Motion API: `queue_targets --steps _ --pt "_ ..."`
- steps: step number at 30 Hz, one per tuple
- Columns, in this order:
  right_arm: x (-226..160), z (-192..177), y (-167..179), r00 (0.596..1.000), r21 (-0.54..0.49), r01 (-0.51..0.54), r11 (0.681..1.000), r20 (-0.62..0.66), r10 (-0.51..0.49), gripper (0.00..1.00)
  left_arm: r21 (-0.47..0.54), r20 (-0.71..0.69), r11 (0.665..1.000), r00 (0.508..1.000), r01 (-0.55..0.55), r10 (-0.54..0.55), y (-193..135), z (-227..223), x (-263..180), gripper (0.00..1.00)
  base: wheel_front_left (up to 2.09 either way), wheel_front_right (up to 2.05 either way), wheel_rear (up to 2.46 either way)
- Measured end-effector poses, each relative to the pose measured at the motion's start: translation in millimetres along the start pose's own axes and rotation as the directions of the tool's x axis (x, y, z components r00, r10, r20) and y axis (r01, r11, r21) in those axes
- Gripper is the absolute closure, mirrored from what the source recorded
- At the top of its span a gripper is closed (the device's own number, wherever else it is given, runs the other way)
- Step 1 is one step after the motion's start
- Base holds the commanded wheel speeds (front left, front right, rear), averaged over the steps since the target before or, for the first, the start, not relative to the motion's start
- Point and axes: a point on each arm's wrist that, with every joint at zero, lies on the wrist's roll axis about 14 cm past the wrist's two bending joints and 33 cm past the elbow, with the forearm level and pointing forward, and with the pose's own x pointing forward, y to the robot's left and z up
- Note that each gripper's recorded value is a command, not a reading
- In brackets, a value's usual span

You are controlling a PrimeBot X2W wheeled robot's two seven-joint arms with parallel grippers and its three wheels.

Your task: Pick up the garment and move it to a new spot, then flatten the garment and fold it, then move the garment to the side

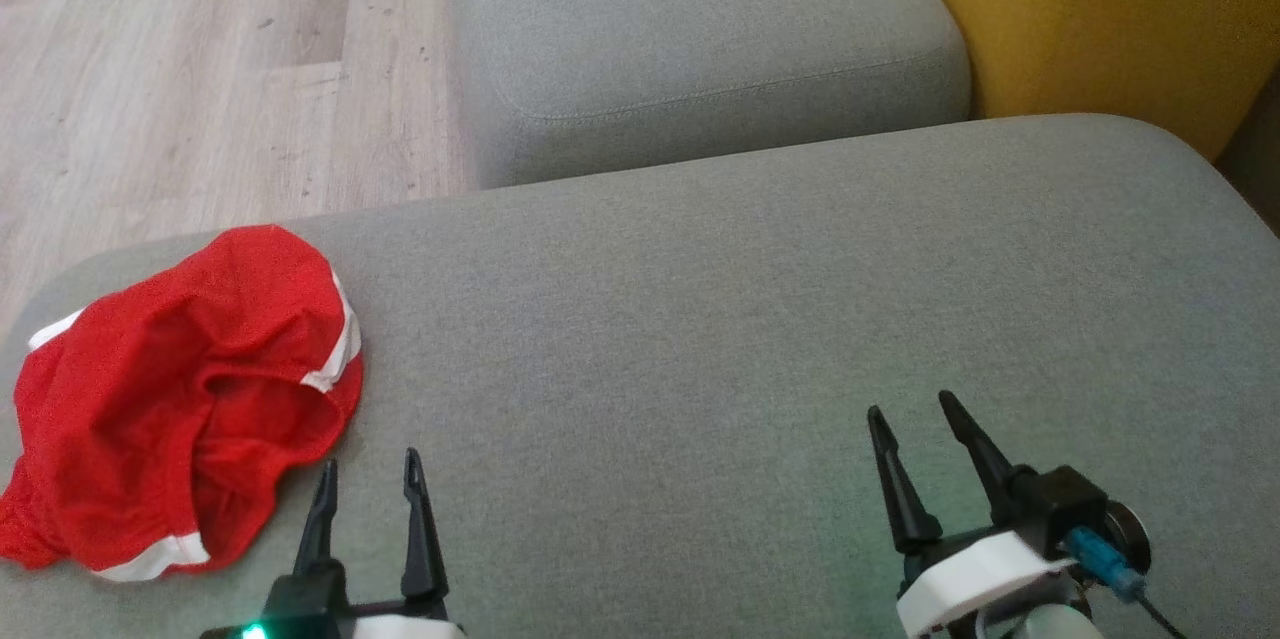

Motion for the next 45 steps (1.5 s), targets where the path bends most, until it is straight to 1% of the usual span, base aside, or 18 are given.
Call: queue_targets --steps 3,16,22,28,34,41,45 --pt "-0.6 -0.6 4.6 1.000 -0.044 -0.020 0.999 0.000 0.020 0.00 0.040 0.011 0.999 1.000 0.013 -0.014 -3.2 0.6 -0.9 0.00 0.00 0.00 0.00" --pt "-0.7 -0.8 3.2 1.000 -0.050 -0.017 0.999 0.000 0.017 0.00 0.043 0.006 0.999 1.000 0.007 -0.008 -1.1 -1.3 -2.4 0.00 0.00 0.00 0.00" --pt "1.5 -3.7 5.8 1.000 -0.050 -0.028 0.998 -0.011 0.028 0.00 0.041 0.003 0.999 1.000 -0.019 0.018 6.8 -2.5 -5.2 0.00 0.00 0.00 0.00" --pt "12.2 -6.0 21.3 0.996 -0.056 -0.086 0.995 -0.023 0.084 0.00 0.035 0.017 0.996 0.996 -0.088 0.087 25.8 0.8 -13.0 0.00 0.00 0.00 0.00" --pt "25.9 -9.4 52.1 0.981 -0.061 -0.190 0.980 -0.040 0.187 0.00 0.040 0.027 0.982 0.983 -0.184 0.183 54.4 2.1 -28.7 0.00 0.00 0.00 0.00" --pt "40.6 -11.3 90.4 0.950 -0.053 -0.309 0.949 -0.052 0.307 0.00 0.042 0.041 0.947 0.947 -0.319 0.318 92.8 4.1 -55.7 0.00 0.00 0.00 0.00" --pt "46.8 -14.0 109.2 0.930 -0.049 -0.366 0.929 -0.063 0.363 0.00 0.043 0.041 0.919 0.920 -0.391 0.389 111.6 2.7 -73.9 0.00 0.00 0.00 0.00"
